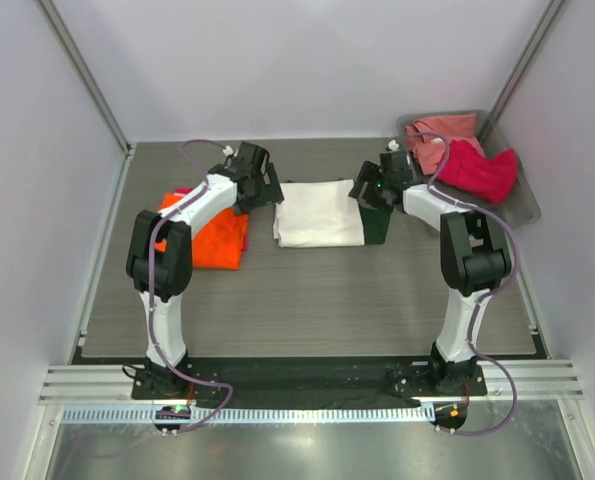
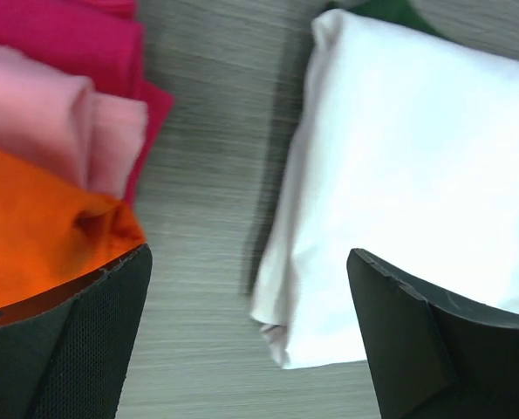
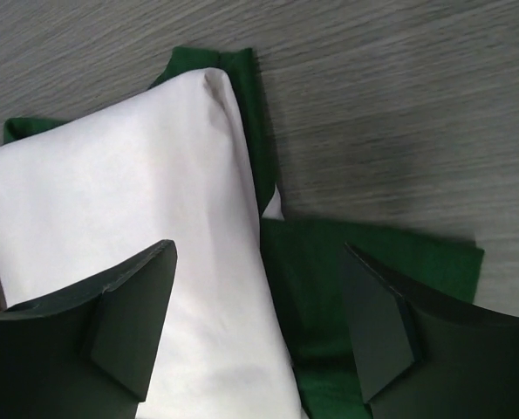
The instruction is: Fold and stack the t-shirts
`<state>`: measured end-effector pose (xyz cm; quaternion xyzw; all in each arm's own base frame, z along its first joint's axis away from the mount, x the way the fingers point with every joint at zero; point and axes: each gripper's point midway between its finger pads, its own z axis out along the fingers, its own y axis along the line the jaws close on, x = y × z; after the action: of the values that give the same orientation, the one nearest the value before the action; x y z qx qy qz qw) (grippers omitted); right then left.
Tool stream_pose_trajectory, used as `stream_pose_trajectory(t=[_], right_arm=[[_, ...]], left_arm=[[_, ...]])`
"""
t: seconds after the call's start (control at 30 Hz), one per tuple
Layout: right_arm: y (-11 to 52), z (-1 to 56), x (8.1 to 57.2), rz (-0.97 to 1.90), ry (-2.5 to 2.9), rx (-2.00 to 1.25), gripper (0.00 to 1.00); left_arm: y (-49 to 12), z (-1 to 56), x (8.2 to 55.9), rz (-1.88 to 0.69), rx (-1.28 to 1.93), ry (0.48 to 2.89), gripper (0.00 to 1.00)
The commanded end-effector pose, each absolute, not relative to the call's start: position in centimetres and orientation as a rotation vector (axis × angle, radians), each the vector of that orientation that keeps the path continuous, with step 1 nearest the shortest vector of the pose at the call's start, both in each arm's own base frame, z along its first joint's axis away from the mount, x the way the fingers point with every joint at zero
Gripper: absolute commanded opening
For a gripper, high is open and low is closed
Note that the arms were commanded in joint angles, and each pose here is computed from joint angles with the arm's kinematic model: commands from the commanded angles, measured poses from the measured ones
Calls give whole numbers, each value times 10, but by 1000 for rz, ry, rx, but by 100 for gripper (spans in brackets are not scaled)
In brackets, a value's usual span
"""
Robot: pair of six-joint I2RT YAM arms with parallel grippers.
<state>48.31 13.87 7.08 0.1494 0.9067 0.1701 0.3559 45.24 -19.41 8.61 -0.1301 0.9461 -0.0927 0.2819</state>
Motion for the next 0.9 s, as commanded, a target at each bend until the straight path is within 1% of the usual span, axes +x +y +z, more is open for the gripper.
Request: stream_pose_trajectory(t=[0.0, 0.07, 0.1, 0.13, 0.2, 0.27, 0.3, 0.33, 0.4, 0.43, 0.5, 0.6, 0.7, 0.73, 0.8, 0.87], right_arm=[[141, 70, 502, 449, 2353, 361, 80], [146, 60, 513, 447, 2376, 347, 79], [147, 66, 523, 448, 2359, 341, 79], [147, 51, 526, 442, 2384, 346, 77], [148, 52, 535, 442, 2379, 337, 75], [150, 37, 537, 444, 2410, 336, 72], [152, 37, 542, 443, 2406, 330, 71], [151, 35, 544, 436, 2411, 333, 68], [152, 28, 548, 428, 2426, 322, 63], [153, 25, 547, 426, 2436, 322, 59], [154, 19, 546, 432, 2450, 310, 56], [157, 14, 545, 437, 2462, 293, 49], [164, 10, 546, 468, 2470, 270, 42], [166, 10, 546, 476, 2472, 259, 40], [173, 12, 544, 493, 2473, 243, 39], [175, 12, 543, 497, 2473, 240, 38]], left_arm=[[-224, 119, 473, -457, -318, 2437, 94], [-228, 113, 483, -458, -320, 2432, 94], [-229, 110, 487, -460, -323, 2435, 94], [-233, 97, 491, -460, -324, 2455, 94], [-238, 98, 501, -476, -327, 2444, 92], [-245, 79, 505, -502, -332, 2481, 89], [-248, 81, 512, -528, -334, 2474, 87], [-249, 66, 514, -530, -351, 2497, 81], [-252, 61, 520, -564, -364, 2502, 75], [-254, 59, 520, -590, -375, 2510, 71], [-256, 50, 521, -597, -379, 2522, 71], [-259, 44, 522, -622, -385, 2517, 70], [-261, 40, 525, -634, -394, 2522, 65], [-261, 41, 527, -637, -396, 2519, 62], [-263, 35, 525, -645, -407, 2534, 56], [-264, 35, 527, -661, -411, 2529, 54]])
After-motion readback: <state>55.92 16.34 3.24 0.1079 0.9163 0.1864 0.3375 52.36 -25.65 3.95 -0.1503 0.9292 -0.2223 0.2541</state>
